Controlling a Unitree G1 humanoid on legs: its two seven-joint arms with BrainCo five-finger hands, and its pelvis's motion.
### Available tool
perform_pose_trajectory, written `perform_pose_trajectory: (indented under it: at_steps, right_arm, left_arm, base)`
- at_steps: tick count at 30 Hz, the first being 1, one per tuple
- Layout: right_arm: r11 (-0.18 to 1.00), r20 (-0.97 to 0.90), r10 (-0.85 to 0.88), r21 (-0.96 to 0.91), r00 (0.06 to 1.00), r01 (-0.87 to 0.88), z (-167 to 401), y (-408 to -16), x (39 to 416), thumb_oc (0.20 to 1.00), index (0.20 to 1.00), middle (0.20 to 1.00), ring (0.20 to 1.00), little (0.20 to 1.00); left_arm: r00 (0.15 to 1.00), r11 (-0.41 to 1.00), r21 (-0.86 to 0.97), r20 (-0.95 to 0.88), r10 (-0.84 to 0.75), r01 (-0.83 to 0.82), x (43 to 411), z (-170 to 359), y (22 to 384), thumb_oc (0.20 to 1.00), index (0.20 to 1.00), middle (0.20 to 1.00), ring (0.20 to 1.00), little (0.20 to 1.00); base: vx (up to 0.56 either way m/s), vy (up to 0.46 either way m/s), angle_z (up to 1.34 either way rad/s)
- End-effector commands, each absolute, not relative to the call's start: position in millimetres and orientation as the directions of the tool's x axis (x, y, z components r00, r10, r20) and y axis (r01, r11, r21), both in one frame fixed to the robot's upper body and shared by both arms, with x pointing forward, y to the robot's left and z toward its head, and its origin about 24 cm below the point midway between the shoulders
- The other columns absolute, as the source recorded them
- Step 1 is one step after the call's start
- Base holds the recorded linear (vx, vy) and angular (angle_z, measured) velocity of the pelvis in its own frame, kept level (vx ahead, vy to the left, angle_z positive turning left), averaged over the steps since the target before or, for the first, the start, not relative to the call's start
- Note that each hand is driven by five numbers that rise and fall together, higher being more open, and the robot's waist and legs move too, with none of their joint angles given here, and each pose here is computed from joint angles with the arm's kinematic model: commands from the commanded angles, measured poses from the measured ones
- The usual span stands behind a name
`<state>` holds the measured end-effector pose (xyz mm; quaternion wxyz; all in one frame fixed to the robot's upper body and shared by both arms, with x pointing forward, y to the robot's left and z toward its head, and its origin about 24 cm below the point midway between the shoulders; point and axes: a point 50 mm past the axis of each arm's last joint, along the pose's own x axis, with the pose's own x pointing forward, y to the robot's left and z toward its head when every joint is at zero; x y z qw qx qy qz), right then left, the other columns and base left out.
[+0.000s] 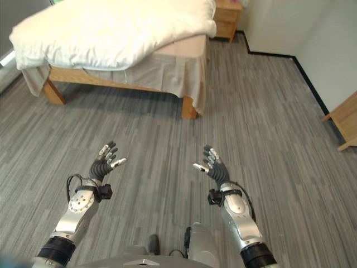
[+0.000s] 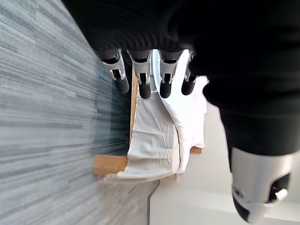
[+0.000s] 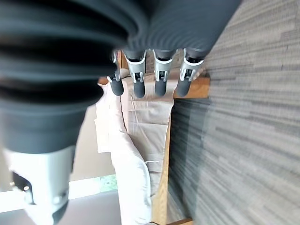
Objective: Making the bed.
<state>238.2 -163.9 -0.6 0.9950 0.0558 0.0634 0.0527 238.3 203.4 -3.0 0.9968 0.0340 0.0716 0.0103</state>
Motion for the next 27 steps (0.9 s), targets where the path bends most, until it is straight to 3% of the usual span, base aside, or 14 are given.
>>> perform_pose_trajectory:
  at_steps: [1, 12, 20, 27]
  right_arm:
    - [0.970, -0.024, 0.106, 0.224, 0.994, -0.098, 16, -162, 244, 1.000, 1.000, 1.000, 1.000, 1.000]
    - [0.963, -0.025, 0.120, 0.248, 0.992, -0.110, 17, -167, 241, 1.000, 1.000, 1.000, 1.000, 1.000]
    - [0.989, 0.027, 0.049, 0.136, 0.998, -0.052, 34, -198, 246, 1.000, 1.000, 1.000, 1.000, 1.000]
    - [0.972, 0.072, 0.166, 0.158, 0.983, -0.176, 42, -166, 263, 1.000, 1.000, 1.000, 1.000, 1.000]
  left_arm:
    - [1.000, 0.994, 0.106, -0.004, -0.013, 0.014, 248, 25, 206, 1.000, 1.000, 1.000, 1.000, 1.000]
    - [0.997, 0.997, 0.030, -0.008, -0.075, 0.075, 254, 24, 187, 1.000, 1.000, 1.000, 1.000, 1.000]
    - [0.989, 0.989, 0.050, 0.031, -0.142, 0.141, 255, 32, 183, 1.000, 1.000, 1.000, 1.000, 1.000]
    - [0.989, 0.991, 0.025, 0.072, -0.132, 0.130, 248, 40, 190, 1.000, 1.000, 1.000, 1.000, 1.000]
  base:
    - [0.74, -0.240, 0.15]
    - [0.55, -0.321, 0.64]
    - [0.52, -0.231, 0.16]
    - [0.71, 0.027, -0.21]
